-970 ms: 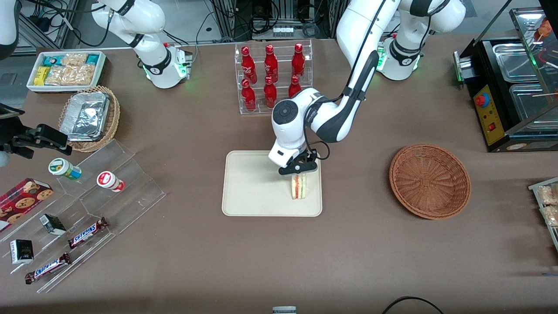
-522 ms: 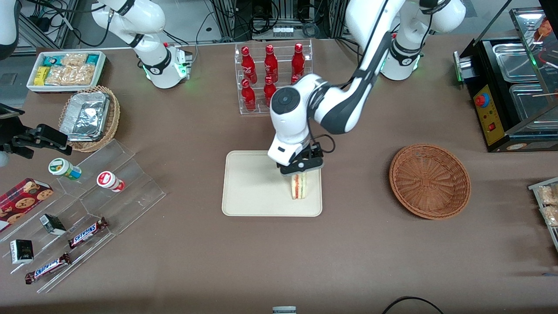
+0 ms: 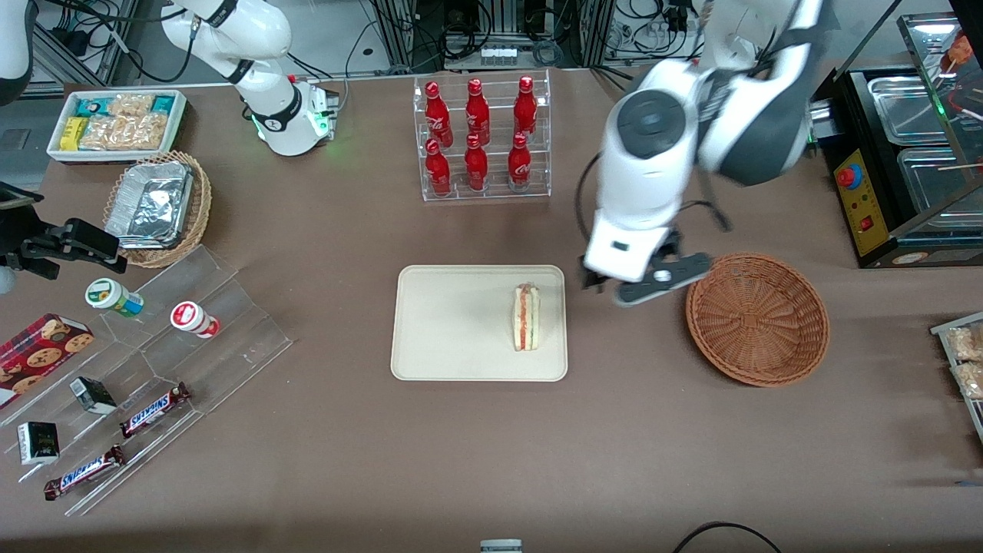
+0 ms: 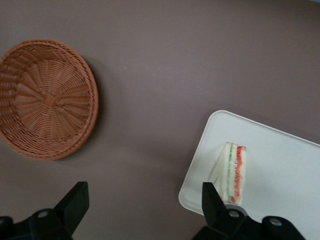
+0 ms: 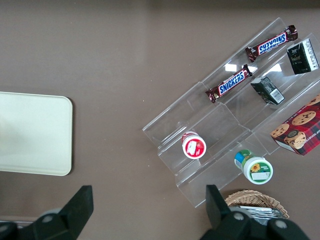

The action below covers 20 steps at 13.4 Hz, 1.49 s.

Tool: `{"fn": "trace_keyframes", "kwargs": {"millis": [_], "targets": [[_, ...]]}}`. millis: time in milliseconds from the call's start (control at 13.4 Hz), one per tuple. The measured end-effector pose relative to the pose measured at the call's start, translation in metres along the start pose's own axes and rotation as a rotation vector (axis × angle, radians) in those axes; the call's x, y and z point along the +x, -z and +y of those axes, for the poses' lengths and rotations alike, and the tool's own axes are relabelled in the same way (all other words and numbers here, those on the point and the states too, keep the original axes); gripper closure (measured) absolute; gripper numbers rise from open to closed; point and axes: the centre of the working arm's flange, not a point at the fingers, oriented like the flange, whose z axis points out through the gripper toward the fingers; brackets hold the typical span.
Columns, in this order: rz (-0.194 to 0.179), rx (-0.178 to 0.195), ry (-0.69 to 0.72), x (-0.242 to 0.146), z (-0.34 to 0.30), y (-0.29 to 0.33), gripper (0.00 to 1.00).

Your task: Place sandwich from basket to tray

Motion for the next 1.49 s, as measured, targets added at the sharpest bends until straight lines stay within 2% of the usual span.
{"fn": "trace_keyframes", "kwargs": {"millis": [299,448,672,896,1045,1269,1493], "targets": [[-0.016,-0.007,-0.049,0.03,-0.058,0.02,0.0],[-0.062,-0.018,-0.094,0.046,-0.098,0.027,0.0],[-0.121,-0.062,-0.164,0.069,-0.176,0.045,0.0],[-0.128,-0.113,-0.204,0.072,-0.247,0.058,0.0],[-0.127,-0.132,-0.2,0.064,-0.281,0.065,0.0],[-0.143,-0.119,-0.219,0.048,-0.288,0.073,0.0],[-0.139,-0.105,-0.252,0.038,-0.267,0.076,0.0]]}}
